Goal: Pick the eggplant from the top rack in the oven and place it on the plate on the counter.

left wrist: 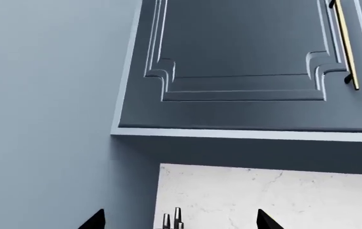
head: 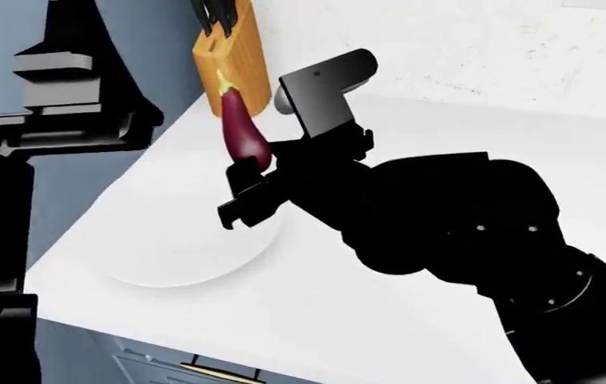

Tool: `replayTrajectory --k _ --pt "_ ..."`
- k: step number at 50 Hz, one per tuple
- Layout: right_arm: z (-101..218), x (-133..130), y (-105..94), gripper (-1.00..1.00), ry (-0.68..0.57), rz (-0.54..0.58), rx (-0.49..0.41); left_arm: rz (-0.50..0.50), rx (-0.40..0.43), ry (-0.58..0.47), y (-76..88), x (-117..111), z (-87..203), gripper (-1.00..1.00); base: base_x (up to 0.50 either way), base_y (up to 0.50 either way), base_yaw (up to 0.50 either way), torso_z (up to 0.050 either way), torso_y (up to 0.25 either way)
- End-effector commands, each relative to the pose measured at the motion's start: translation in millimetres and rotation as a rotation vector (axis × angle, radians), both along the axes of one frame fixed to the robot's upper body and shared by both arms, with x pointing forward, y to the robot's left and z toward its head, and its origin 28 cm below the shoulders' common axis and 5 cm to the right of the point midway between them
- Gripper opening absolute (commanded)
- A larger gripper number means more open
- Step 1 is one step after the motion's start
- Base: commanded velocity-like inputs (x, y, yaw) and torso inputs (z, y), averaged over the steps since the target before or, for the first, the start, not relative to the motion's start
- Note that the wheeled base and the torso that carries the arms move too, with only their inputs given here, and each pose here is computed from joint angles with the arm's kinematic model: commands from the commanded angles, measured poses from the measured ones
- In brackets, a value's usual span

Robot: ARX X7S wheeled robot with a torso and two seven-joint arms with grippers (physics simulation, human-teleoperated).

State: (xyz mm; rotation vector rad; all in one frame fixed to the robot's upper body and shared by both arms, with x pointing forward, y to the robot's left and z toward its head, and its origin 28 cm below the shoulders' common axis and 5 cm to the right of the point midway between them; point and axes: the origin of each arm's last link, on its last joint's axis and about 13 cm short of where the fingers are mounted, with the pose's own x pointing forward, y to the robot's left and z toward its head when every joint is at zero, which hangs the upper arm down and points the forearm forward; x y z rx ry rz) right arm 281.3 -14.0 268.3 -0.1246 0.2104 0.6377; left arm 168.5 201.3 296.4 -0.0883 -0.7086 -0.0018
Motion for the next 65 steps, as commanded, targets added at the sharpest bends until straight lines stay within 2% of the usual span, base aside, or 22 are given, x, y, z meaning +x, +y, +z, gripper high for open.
replayTrajectory --k 1,6,12,26,47,65 --pt "-1 8 6.8 -1.00 -0.002 0.019 -0.018 0.116 0.045 -0.043 26.2 -12 12 1.00 0.00 0.00 0.00 0.000 0.000" --pt "0 8 10.2 -1.00 -0.002 0.035 -0.021 0.173 0.045 -0.036 40.3 -17 10 1.00 0.00 0.00 0.00 0.000 0.000" --pt "-2 10 13.4 -1.00 0.004 0.044 -0.028 0.200 0.049 -0.020 45.8 -20 2 1.00 0.00 0.00 0.00 0.000 0.000" --pt "-12 10 29.2 -1.00 0.050 0.086 0.002 0.188 0.044 -0.020 42.6 -20 4 1.00 0.00 0.00 0.00 0.000 0.000" --pt "-25 20 34.4 -1.00 0.085 0.083 -0.014 0.181 0.046 -0.023 40.1 -20 3 1.00 0.00 0.00 0.00 0.001 0.000" --pt "-28 8 45.9 -1.00 0.112 0.132 -0.002 0.177 0.046 -0.021 38.7 -20 2 1.00 0.00 0.00 0.00 0.000 0.000"
